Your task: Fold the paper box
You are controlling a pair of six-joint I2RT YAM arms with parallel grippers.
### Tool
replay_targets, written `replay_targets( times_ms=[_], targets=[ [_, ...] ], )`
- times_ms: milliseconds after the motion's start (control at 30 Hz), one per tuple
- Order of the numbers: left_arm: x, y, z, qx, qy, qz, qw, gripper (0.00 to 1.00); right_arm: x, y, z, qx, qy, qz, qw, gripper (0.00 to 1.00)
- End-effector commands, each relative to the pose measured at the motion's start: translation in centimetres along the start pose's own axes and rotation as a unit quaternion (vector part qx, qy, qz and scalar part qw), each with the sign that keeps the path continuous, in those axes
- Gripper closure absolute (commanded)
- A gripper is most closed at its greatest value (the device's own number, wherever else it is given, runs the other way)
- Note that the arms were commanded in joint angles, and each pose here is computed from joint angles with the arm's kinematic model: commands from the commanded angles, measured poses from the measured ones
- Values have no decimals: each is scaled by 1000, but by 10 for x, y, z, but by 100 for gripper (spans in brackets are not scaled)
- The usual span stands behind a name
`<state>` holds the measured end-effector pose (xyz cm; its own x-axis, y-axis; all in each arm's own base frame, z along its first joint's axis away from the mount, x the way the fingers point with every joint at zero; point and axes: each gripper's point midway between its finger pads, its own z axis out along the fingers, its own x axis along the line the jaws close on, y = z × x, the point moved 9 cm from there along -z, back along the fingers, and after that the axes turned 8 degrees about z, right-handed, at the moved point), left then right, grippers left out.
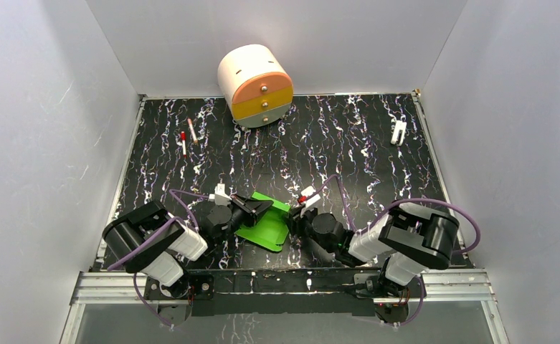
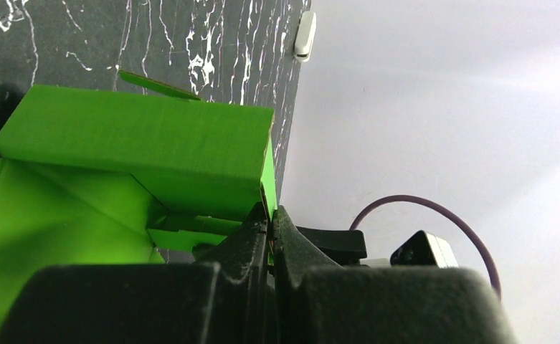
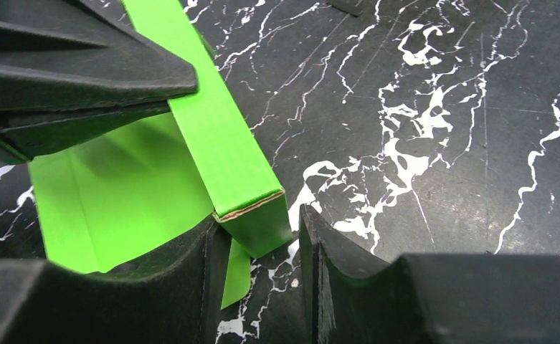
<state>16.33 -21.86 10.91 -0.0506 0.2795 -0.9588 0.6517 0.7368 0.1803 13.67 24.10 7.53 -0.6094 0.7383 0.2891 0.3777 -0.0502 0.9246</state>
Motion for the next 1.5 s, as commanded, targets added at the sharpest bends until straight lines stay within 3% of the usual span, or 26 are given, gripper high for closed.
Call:
replay_targets(
  times_ms=[0, 367, 800, 1133, 1467],
  targets=[
    [9, -9, -10, 24, 12, 16, 1000, 100, -7, 17, 12, -61, -69, -3, 996, 55],
    [9, -11, -19, 31, 5, 27, 999, 97, -14, 20, 8, -71, -89, -44, 993, 75],
    [-1, -9, -55, 61, -29, 122, 990, 51, -15, 22, 12, -54, -57, -97, 992, 82],
    [-44, 26, -77, -14, 41, 298, 954, 37, -14, 23, 15, -32, -16, -110, 993, 82],
    [-63, 29, -35, 66, 105, 412, 903, 35, -10, 26, 22, -23, 12, -134, 991, 82]
  ],
)
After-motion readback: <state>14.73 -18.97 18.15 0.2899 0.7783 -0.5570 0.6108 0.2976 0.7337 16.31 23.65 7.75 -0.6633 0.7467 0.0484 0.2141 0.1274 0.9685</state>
